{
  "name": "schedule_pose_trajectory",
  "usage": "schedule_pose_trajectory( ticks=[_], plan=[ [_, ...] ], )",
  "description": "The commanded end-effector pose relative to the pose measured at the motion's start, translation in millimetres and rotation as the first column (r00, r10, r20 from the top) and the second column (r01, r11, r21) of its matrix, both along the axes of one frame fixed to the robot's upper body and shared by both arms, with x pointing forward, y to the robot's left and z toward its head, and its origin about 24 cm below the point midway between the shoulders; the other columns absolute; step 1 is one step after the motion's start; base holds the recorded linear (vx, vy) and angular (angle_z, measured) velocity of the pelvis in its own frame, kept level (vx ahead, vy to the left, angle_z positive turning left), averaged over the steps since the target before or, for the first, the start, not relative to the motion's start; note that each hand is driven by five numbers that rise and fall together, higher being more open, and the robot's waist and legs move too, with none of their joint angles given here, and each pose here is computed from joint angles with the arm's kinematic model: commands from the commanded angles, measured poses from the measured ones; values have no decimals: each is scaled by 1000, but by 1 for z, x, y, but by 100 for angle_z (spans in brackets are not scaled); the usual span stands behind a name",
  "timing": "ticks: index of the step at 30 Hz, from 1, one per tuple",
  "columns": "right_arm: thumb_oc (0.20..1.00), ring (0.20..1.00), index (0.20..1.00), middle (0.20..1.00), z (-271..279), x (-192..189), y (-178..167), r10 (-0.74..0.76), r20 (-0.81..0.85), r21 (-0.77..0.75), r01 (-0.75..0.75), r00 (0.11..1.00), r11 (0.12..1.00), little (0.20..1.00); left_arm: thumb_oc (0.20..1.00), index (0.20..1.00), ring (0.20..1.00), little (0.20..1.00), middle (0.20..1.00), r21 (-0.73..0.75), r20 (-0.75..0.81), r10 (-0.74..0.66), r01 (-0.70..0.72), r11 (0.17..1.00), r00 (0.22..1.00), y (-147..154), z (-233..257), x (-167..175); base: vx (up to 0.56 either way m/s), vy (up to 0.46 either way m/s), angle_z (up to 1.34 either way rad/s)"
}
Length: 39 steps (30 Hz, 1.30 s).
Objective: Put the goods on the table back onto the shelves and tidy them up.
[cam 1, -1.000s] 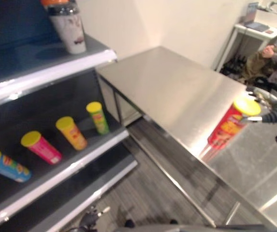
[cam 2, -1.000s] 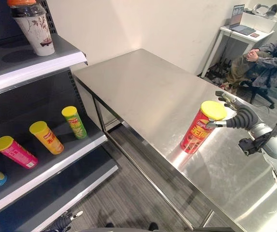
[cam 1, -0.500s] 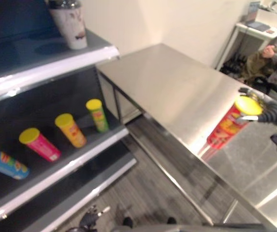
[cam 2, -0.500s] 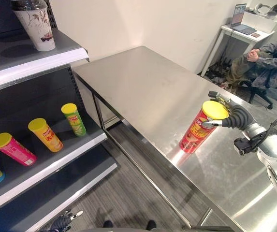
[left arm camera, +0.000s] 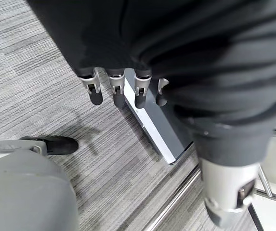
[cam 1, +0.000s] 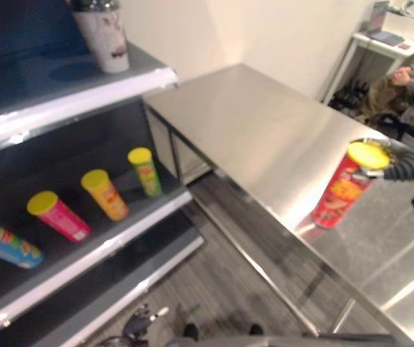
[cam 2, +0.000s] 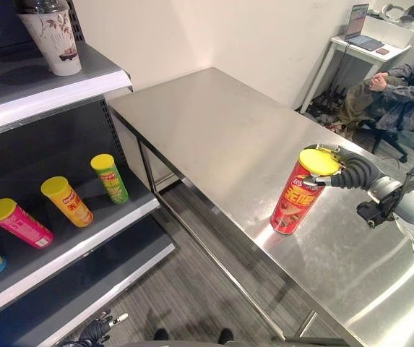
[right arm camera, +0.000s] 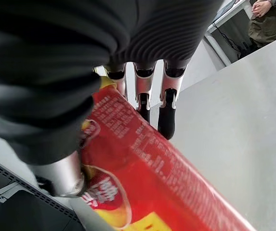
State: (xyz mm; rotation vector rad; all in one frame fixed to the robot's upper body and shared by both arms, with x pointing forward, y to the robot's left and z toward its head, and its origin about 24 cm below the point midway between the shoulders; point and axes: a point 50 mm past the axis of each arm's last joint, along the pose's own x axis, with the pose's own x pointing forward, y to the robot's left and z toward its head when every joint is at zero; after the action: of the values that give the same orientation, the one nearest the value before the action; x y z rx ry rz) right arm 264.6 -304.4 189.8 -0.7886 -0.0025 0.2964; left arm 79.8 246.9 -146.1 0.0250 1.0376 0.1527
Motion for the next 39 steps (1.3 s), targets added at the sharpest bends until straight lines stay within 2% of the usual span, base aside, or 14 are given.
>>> schedule_pose_trajectory(
  ticks=[1,6,7,11,14,15,19,24,25,29,35,39],
  plan=[
    [200,200,200,200,35,4,7,34,145,-49,-27,989,998,200,1000,1000,1000,1000,1000,36,78,-14,11,999,997,12,10,25,0,0,0],
    [200,200,200,200,57,4,21,37,346,72,-66,937,995,200,1000,1000,1000,1000,1000,60,126,43,-51,997,991,23,17,32,-44,-58,-3],
    [200,200,200,200,57,3,21,36,346,73,-65,937,995,200,1000,1000,1000,1000,1000,61,126,42,-50,997,991,23,17,32,-100,-137,-1],
    [200,200,200,200,79,0,40,79,501,141,-172,862,975,200,1000,1000,1000,1000,1000,74,168,80,-93,993,983,33,24,38,-80,-227,20],
    [200,200,200,200,89,-5,49,96,581,147,-220,808,964,200,1000,1000,1000,1000,1000,58,166,93,-104,993,982,30,22,36,-65,-302,55],
    [200,200,200,200,99,-9,58,122,639,120,-255,760,959,200,1000,1000,1000,1000,1000,36,149,101,-108,994,984,23,18,34,-86,-254,96],
    [200,200,200,200,102,-12,63,141,657,96,-268,740,959,200,1000,1000,1000,1000,1000,20,137,101,-104,994,985,17,15,33,-117,-76,130],
    [200,200,200,200,98,-10,83,216,656,62,-337,723,940,200,1000,1000,1000,1000,1000,2,68,119,-119,993,991,9,5,11,-165,77,85],
    [200,200,200,200,96,-10,91,258,644,22,-355,720,935,200,1000,1000,1000,1000,1000,6,59,125,-126,992,990,11,5,8,-263,350,62],
    [200,200,200,200,87,-13,99,296,622,29,-398,725,917,200,1000,1000,1000,1000,1000,19,48,171,-172,985,984,13,3,-1,-203,537,72],
    [200,200,200,200,78,-22,98,291,605,39,-393,741,919,200,1000,1000,1000,1000,1000,33,40,85,-86,996,996,13,5,5,-44,502,83],
    [200,200,200,200,60,-27,93,246,577,49,-334,779,941,200,1000,1000,1000,1000,1000,97,68,-54,47,994,996,25,16,24,-22,448,91]
  ],
)
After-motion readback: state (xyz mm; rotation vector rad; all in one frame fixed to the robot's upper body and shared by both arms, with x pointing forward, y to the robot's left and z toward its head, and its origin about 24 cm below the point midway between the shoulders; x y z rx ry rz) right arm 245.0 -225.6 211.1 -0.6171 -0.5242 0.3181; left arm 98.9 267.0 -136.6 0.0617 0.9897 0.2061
